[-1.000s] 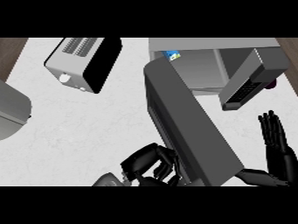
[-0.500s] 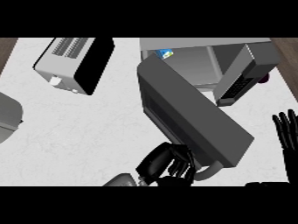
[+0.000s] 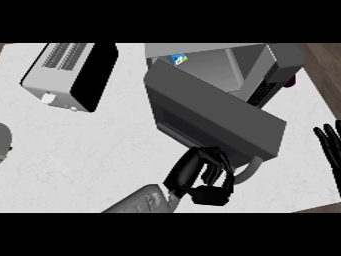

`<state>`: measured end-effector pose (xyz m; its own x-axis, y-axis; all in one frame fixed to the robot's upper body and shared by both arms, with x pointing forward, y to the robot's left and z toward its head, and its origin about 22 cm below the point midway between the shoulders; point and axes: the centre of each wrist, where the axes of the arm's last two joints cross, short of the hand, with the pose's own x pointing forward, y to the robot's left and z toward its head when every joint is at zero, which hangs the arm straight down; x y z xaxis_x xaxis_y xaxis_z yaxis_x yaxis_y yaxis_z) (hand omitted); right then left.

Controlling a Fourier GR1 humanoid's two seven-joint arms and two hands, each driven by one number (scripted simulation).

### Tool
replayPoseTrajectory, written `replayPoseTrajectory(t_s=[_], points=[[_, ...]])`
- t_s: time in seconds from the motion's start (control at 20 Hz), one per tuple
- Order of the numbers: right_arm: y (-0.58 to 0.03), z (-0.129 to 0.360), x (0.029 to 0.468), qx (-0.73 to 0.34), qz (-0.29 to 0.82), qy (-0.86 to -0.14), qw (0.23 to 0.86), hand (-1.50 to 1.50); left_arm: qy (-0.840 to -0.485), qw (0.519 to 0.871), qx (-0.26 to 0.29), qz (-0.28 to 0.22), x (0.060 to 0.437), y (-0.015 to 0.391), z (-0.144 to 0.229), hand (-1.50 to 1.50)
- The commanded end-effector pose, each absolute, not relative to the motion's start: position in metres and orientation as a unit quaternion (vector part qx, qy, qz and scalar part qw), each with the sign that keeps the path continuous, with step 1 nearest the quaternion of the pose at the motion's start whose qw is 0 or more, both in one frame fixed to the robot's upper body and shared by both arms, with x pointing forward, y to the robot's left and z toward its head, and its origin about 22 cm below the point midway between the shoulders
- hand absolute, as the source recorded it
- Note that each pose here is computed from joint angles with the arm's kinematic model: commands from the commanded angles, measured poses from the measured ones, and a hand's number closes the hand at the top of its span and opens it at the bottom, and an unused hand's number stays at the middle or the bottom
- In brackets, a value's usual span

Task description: Pick up the milk, place it into the microwave and close the microwave

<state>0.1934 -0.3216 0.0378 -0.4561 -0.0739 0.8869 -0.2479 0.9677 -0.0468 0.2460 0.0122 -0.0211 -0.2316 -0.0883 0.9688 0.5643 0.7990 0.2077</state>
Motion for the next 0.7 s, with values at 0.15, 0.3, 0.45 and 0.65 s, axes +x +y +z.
replayPoseTrajectory(t_s=[0.15,0.3,0.45,0.65], points=[[-0.318,0.062,0.195,0.142,0.123,-0.847,0.497,-1.5,-0.754,0.597,-0.143,-0.233,0.274,-0.001,0.005,1.5],[-0.313,0.068,0.195,0.161,0.116,-0.852,0.485,-1.5,-0.755,0.61,-0.129,-0.206,0.291,-0.001,0.016,1.5],[-0.315,0.071,0.197,0.176,0.118,-0.848,0.486,-1.5,-0.748,0.624,-0.11,-0.196,0.298,0.001,0.013,1.5],[-0.316,0.077,0.197,0.181,0.114,-0.848,0.486,-1.5,-0.761,0.622,-0.116,-0.14,0.316,0.001,0.034,1.5]])
